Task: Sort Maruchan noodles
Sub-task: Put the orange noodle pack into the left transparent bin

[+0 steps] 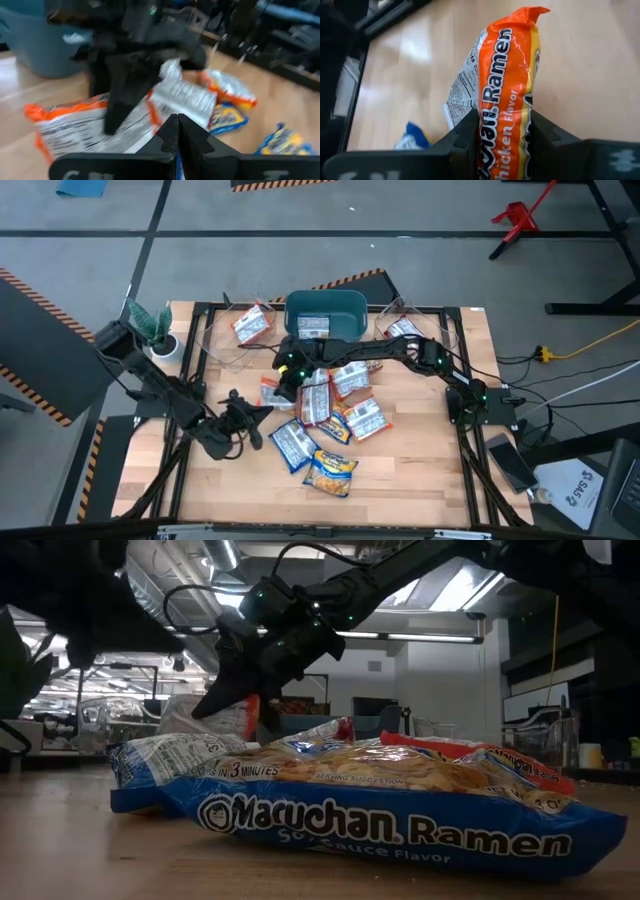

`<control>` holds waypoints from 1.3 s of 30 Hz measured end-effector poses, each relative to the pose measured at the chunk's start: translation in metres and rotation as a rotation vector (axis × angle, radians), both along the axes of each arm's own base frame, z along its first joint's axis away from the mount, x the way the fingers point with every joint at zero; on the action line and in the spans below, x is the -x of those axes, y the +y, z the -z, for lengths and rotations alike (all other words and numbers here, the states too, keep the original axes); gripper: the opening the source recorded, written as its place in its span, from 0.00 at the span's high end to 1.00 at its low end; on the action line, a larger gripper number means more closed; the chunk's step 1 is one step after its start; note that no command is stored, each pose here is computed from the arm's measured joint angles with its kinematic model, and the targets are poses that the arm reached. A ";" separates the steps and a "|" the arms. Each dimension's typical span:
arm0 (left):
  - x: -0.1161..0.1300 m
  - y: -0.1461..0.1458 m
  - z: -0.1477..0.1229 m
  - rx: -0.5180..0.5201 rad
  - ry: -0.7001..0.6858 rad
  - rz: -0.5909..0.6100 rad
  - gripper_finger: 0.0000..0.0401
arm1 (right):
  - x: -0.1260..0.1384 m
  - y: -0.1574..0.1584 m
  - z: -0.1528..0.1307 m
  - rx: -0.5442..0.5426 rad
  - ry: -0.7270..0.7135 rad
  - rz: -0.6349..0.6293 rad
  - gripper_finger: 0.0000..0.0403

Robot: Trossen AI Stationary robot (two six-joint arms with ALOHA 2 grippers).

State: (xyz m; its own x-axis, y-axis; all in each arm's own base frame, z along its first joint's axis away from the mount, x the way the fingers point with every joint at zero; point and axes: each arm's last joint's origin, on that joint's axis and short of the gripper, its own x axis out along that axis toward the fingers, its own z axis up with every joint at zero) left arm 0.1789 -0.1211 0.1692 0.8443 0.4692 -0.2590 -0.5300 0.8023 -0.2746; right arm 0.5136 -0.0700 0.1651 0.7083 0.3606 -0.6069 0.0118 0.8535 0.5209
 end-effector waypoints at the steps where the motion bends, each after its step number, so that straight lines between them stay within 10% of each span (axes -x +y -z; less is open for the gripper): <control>1: 0.002 0.000 -0.006 0.005 -0.019 0.002 1.00 | -0.002 -0.002 -0.004 -0.003 -0.013 0.011 0.77; 20: 0.045 0.007 -0.147 -0.211 -0.173 -0.014 1.00 | -0.018 -0.075 -0.118 0.136 -0.515 0.293 0.77; 39: 0.054 0.007 -0.165 -0.290 -0.122 -0.129 1.00 | -0.033 -0.128 -0.047 0.179 -0.587 0.536 0.76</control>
